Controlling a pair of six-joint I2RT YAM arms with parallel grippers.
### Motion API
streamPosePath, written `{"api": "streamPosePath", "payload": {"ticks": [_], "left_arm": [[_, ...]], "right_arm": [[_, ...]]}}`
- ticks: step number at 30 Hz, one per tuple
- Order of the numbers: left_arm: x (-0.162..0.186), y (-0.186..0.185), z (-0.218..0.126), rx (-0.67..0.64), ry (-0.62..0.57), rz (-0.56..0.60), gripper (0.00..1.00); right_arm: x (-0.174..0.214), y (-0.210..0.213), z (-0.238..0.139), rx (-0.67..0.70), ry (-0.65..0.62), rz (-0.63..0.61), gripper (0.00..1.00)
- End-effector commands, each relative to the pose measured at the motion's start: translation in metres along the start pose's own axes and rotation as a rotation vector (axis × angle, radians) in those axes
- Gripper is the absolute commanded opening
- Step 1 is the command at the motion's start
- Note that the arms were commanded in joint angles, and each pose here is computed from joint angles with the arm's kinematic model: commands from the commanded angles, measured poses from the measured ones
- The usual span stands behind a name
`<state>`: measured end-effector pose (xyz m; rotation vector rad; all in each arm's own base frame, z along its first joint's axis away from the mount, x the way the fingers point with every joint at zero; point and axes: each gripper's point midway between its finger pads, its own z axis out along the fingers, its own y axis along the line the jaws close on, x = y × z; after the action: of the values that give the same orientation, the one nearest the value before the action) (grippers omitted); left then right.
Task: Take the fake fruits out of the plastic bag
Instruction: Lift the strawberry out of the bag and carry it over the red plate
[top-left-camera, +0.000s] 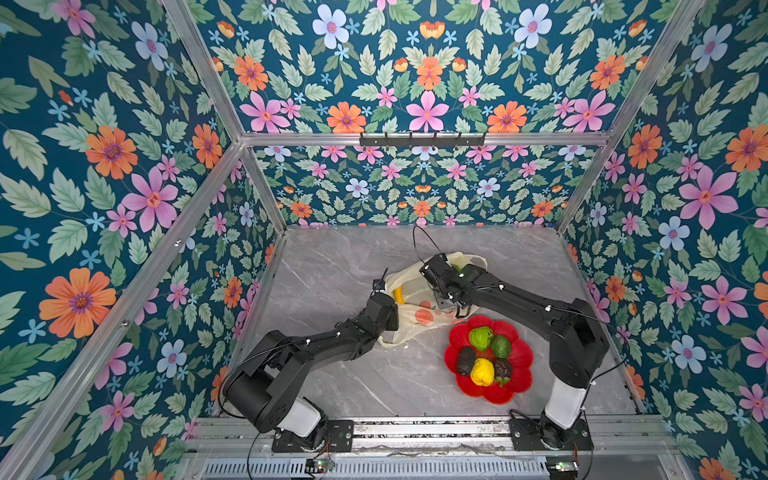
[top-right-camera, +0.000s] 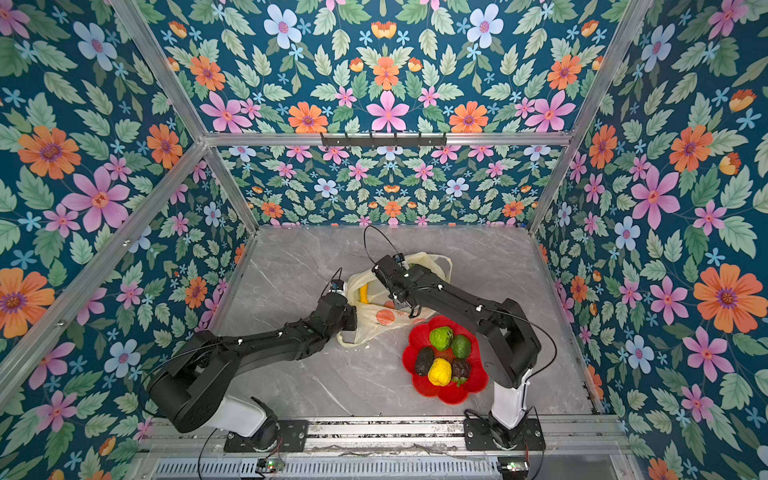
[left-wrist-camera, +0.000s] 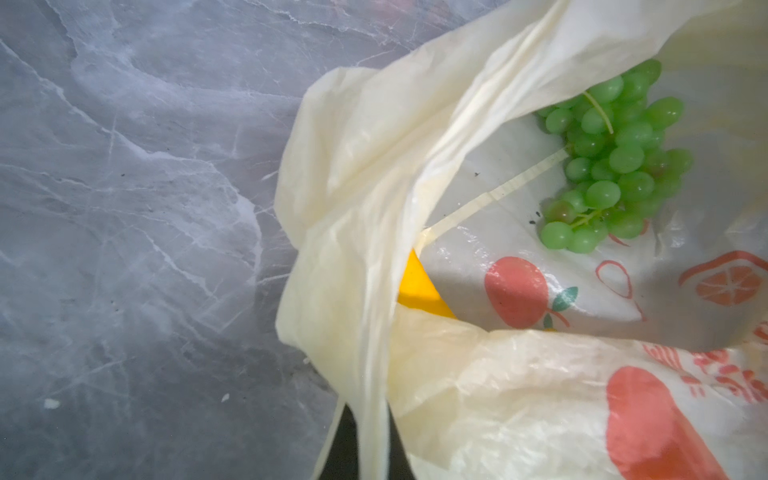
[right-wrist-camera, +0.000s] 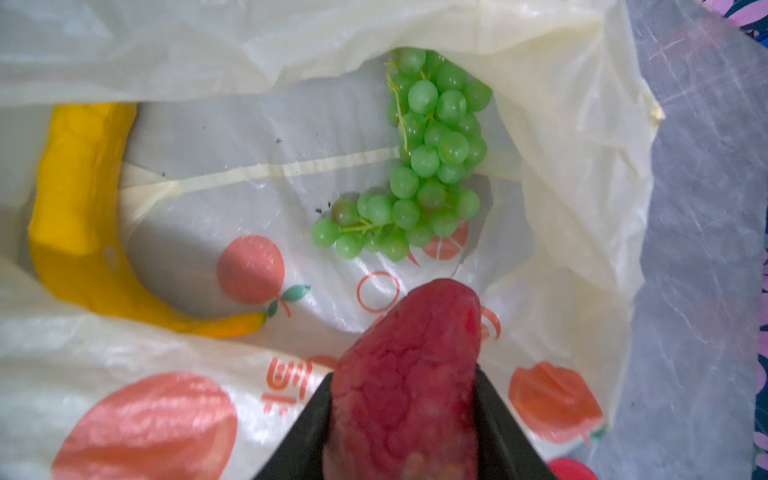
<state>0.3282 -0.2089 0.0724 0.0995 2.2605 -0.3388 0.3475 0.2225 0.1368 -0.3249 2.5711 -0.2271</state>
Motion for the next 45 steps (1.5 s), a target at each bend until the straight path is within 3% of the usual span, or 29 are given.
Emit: {"api": "streamPosePath", "payload": {"ticks": [1, 9, 16, 34, 45], "left_arm": [[-0.003, -0.001, -0.001, 0.003, -0.007, 0.005, 0.07], [-0.003, -0.002, -0.001, 0.008, -0.005, 0.007, 0.07], [-0.004, 0.0, -0.001, -0.001, -0.008, 0.009, 0.07], [-0.002, 0.001, 0.002, -0.014, -0.001, 0.017, 0.07], [0.001, 0.002, 0.006, -0.022, 0.006, 0.02, 0.07]], "right_arm": [[0.025, -0.005, -0.019, -0.062, 0.059, 0.005, 0.41], [0.07, -0.03, -0.065, -0.138, 0.107, 0.049, 0.39], [0.107, -0.039, -0.078, -0.194, 0.152, 0.096, 0.4], [0.152, -0.027, -0.058, -0.301, 0.288, 0.202, 0.4], [0.181, -0.034, -0.041, -0.245, 0.39, 0.228, 0.41]]}}
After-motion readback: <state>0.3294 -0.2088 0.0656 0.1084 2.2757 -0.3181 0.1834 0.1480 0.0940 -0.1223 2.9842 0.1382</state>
